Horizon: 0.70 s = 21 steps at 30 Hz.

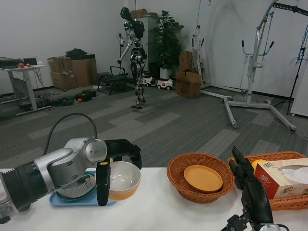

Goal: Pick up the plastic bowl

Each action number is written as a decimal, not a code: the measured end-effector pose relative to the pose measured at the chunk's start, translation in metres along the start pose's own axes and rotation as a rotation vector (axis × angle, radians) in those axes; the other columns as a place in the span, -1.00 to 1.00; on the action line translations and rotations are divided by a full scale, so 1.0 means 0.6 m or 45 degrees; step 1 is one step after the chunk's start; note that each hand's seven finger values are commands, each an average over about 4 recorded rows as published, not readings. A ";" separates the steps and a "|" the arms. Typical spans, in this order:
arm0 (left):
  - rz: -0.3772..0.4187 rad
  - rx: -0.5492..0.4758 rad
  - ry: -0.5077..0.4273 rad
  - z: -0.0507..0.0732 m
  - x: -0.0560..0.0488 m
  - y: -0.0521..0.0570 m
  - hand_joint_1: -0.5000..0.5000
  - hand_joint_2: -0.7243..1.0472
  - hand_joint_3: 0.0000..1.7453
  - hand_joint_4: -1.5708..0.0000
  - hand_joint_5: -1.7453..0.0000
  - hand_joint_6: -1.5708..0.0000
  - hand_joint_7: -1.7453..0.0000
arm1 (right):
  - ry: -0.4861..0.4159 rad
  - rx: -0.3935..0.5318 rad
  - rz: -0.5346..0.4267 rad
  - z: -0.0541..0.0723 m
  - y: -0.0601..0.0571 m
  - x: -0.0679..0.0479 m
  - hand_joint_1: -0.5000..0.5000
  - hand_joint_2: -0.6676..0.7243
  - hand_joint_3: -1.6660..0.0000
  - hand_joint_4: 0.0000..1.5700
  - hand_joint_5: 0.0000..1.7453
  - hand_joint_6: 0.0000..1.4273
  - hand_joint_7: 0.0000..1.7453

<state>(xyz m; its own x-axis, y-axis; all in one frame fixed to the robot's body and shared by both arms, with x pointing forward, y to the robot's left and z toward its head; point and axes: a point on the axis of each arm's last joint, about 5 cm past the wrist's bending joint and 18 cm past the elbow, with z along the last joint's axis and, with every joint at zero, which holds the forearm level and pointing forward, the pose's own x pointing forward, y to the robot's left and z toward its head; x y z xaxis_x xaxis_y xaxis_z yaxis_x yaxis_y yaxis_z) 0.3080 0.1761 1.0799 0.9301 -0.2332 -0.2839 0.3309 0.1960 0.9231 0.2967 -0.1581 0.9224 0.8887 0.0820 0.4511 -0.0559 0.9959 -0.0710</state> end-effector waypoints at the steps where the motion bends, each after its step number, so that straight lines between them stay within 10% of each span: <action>1: 0.003 0.006 -0.001 0.001 0.000 0.002 0.96 0.40 -1.00 -0.76 -1.00 -0.77 -0.68 | -0.001 -0.001 0.002 0.001 0.000 0.002 -0.92 0.64 1.00 -1.00 -1.00 -1.00 -1.00; 21: 0.017 0.019 0.005 0.000 -0.005 0.012 0.96 0.40 -1.00 -0.76 -1.00 -0.77 -0.68 | 0.021 -0.015 0.015 -0.002 0.001 0.003 -0.92 0.64 1.00 -1.00 -1.00 -1.00 -1.00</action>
<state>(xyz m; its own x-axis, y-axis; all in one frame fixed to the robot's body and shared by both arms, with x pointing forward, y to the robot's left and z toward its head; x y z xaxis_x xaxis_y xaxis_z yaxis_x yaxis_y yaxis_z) 0.3078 0.1778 1.0874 0.9349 -0.2269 -0.2729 0.3164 0.1848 0.9304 0.2992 -0.1576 0.9220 0.8953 0.0928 0.4356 -0.0609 0.9944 -0.0867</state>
